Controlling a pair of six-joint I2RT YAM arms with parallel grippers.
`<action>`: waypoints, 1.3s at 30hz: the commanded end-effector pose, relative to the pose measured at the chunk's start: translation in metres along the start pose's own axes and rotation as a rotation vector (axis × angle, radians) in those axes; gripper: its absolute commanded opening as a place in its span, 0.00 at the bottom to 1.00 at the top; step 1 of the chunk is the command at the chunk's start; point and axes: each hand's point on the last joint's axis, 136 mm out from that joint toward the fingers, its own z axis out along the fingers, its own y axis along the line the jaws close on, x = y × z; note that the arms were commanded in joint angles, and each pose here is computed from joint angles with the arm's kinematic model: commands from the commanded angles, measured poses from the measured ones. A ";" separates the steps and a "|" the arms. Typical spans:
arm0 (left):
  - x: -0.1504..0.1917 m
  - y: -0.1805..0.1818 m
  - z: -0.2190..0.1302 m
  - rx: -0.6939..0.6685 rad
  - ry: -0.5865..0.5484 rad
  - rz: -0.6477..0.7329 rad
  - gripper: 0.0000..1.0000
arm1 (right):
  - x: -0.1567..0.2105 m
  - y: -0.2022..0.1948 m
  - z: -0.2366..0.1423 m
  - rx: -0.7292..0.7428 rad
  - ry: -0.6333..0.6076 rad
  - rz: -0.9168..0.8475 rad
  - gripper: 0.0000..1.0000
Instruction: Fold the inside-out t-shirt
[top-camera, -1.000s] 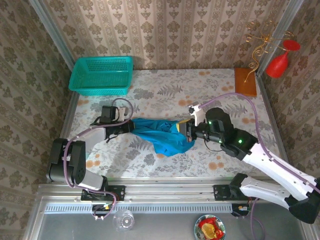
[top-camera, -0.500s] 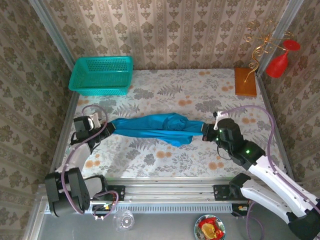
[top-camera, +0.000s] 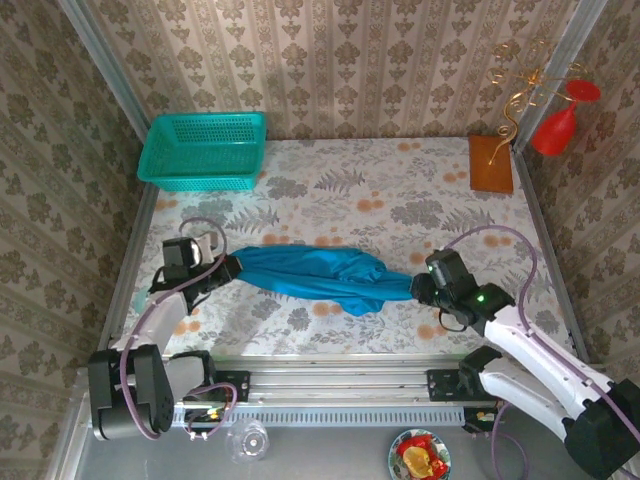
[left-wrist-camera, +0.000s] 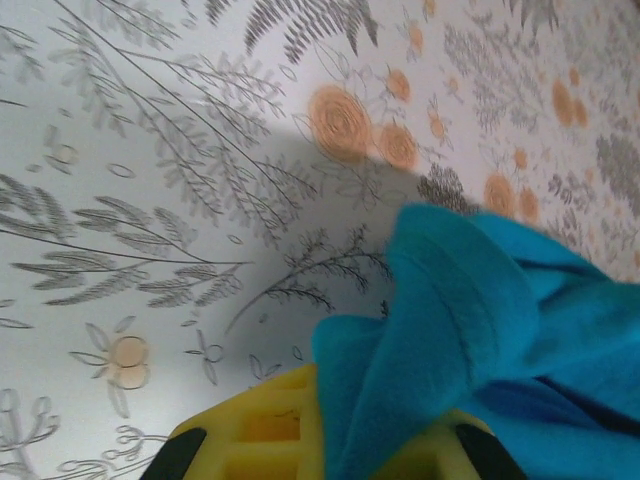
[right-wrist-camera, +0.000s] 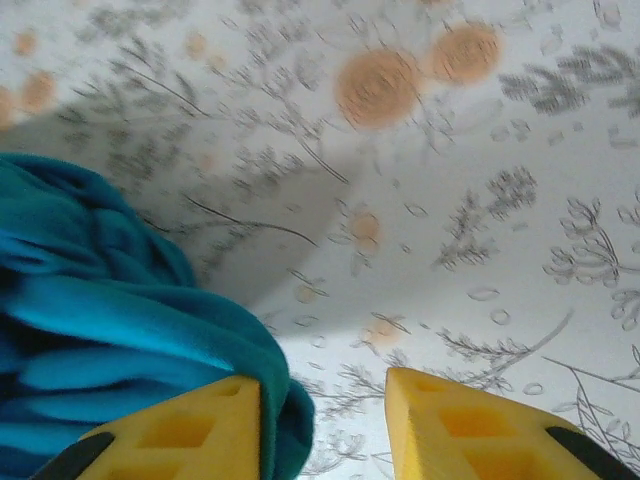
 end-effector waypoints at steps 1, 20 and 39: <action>-0.018 -0.011 0.005 -0.014 -0.037 0.064 0.00 | -0.014 0.027 -0.018 -0.075 0.027 -0.058 0.41; -0.017 -0.027 0.001 -0.001 -0.058 0.105 0.00 | -0.009 0.132 0.021 -0.299 0.203 -0.017 0.49; -0.055 -0.032 -0.015 0.041 -0.166 0.079 0.00 | -0.098 0.112 -0.058 -0.240 -0.088 -0.026 0.00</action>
